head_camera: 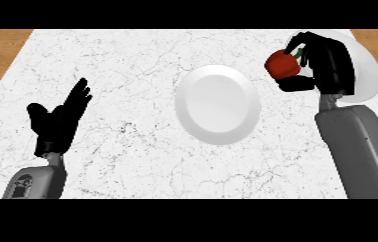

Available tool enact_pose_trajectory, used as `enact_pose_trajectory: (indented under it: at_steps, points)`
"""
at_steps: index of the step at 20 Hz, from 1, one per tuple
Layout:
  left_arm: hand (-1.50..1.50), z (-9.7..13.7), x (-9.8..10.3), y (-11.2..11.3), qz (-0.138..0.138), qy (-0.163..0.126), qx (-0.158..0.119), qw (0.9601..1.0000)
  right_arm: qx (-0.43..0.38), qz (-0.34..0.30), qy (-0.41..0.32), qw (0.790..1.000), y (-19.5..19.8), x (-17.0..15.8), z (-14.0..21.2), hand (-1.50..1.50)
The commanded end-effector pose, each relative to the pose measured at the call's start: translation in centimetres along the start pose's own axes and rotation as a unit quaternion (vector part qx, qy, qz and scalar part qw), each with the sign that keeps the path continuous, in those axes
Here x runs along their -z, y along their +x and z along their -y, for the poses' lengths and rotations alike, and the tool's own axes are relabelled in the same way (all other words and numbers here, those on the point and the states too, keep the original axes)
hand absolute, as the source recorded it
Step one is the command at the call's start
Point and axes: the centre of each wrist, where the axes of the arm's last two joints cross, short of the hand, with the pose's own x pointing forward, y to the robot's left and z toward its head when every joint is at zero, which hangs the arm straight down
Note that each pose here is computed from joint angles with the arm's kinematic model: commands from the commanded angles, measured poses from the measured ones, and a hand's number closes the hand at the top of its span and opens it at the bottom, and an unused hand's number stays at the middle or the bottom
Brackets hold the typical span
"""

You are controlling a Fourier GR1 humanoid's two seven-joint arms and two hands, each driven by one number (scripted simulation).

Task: Pick the bell pepper from the plate and place it in the plate

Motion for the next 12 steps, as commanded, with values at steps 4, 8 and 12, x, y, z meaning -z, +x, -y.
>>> enact_pose_trajectory:
  at_steps: [4, 8, 12]
  points:
    - [0.00, 0.1, 0.4, 1.0, 0.004, -0.010, -0.007, 0.9999, 0.034, -0.074, -0.034, 0.996, -5.7, 3.5, 3.6, 1.50]
    - [0.00, 0.9, 1.6, 1.6, 0.002, -0.002, 0.003, 1.0000, 0.014, -0.102, -0.048, 0.994, -11.3, 2.7, 4.6, 1.50]
    - [0.00, 1.3, -0.1, 1.0, 0.002, -0.010, 0.008, 0.9999, 0.010, -0.124, -0.047, 0.991, -13.8, 3.8, 5.2, 1.50]
